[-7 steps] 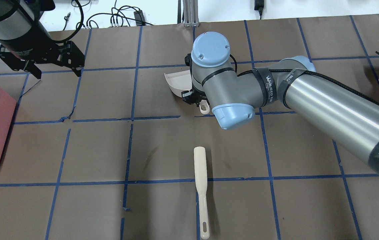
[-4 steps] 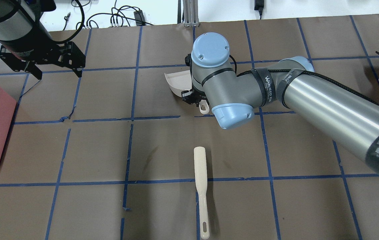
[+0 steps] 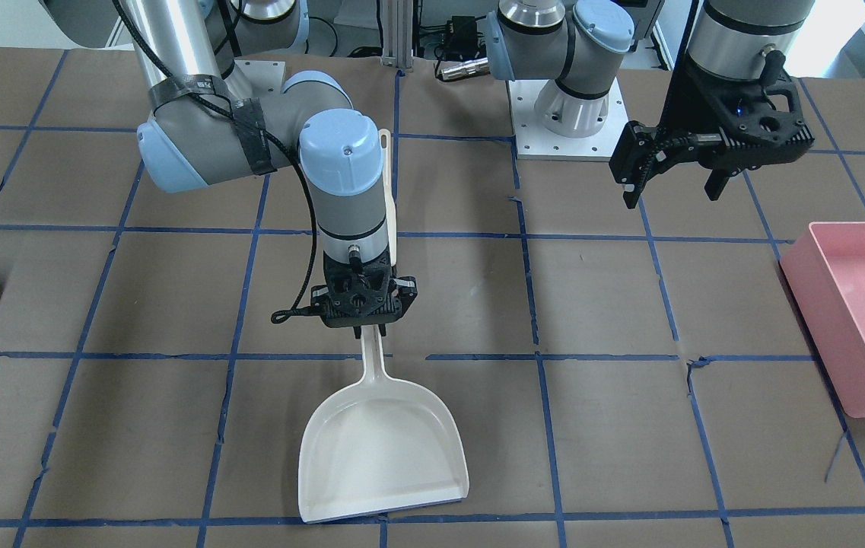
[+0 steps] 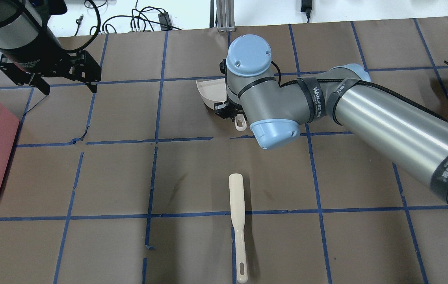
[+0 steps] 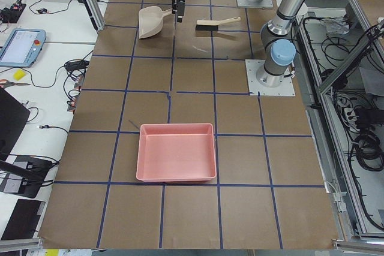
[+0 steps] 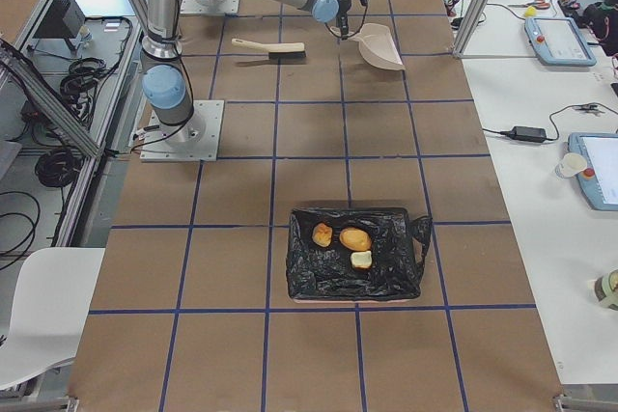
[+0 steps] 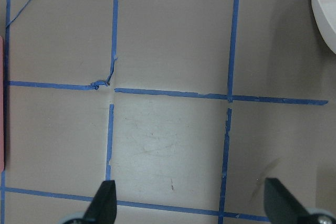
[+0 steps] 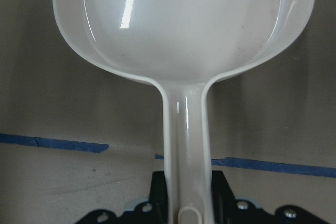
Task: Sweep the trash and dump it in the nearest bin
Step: 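Lower the empty dustpan to the table center and open the right gripper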
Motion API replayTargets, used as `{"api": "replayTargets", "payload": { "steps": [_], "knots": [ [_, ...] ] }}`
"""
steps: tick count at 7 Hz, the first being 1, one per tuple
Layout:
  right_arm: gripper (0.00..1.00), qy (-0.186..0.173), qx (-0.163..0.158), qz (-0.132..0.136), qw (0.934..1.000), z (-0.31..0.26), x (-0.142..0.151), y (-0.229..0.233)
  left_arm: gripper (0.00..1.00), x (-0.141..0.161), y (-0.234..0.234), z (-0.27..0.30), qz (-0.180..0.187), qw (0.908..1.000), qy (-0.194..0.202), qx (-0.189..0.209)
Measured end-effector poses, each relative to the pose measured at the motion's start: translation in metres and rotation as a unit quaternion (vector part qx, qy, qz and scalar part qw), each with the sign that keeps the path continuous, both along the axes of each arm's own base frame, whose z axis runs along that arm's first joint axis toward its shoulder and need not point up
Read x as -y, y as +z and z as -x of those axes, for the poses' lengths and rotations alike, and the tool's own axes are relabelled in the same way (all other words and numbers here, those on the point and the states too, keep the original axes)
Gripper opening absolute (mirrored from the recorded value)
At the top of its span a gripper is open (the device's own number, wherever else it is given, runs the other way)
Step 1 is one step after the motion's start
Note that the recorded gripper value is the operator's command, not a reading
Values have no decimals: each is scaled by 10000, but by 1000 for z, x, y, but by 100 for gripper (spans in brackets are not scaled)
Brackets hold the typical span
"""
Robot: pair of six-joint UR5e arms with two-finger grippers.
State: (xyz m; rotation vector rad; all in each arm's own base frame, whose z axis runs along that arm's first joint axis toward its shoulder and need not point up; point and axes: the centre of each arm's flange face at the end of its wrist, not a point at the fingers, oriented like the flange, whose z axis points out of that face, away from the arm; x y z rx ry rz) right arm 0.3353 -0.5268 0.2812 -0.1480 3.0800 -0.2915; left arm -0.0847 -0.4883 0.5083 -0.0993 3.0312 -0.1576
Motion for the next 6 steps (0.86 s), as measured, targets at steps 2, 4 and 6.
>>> {"api": "replayTargets", "payload": {
  "steps": [2, 4, 6],
  "knots": [
    [2, -15, 4, -16, 10000, -3, 0, -6, 100, -1, -2, 0, -39, 10000, -11, 10],
    [17, 17, 18, 26, 10000, -8, 3, -14, 100, -2, -9, 0, -117, 9999, -18, -9],
    [100, 8, 4, 4, 10000, -9, 3, -20, 100, -4, -12, 1, -144, 9999, -26, -27]
  ]
}}
